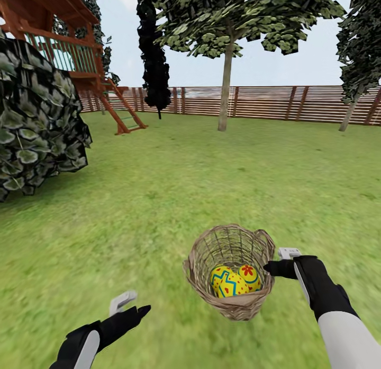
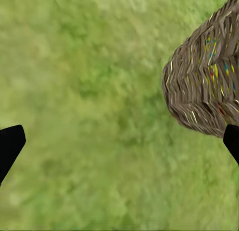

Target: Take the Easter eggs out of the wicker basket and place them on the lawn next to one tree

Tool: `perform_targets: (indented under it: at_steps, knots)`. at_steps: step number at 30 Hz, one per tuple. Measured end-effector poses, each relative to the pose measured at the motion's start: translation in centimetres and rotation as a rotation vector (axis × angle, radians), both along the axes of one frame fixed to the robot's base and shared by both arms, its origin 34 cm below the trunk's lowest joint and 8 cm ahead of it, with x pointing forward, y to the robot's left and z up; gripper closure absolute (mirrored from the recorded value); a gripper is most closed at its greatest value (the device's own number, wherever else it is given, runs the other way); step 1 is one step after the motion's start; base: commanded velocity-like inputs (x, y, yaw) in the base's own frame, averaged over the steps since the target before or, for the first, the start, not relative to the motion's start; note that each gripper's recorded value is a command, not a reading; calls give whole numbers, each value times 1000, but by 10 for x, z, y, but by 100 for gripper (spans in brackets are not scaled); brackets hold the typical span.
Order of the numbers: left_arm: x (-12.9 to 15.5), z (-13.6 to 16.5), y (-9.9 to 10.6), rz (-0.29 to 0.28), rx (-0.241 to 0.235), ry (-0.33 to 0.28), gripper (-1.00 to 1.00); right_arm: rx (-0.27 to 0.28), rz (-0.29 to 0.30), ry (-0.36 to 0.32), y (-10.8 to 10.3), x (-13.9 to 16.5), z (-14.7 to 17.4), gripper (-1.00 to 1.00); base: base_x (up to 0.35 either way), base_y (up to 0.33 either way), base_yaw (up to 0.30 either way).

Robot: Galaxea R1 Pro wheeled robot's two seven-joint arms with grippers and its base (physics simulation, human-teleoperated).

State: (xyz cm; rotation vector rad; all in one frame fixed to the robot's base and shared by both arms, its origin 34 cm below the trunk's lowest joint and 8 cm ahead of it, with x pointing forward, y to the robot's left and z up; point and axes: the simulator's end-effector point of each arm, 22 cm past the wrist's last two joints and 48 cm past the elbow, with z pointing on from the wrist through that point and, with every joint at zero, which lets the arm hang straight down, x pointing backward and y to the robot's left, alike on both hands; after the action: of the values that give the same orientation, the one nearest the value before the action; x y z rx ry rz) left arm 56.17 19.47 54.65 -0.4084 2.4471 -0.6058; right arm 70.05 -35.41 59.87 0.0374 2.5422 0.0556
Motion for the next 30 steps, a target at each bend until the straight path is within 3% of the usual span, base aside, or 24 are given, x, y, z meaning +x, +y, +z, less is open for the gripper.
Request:
perform_targets:
  at_steps: [9,20,30]
  knots:
    - [0,0,0,-1,0,0,-100,-4,-6,-1,-6,0,1,100,341,0,0]
    - [0,0,-4,-10,-2,0,-100,-134,-69,43,-92,-17,13,100,341,0,0]
    - [1,2,-14,-16,-10,-11,-100,-166,-67,57,-100,-20,13,100,341,0,0]
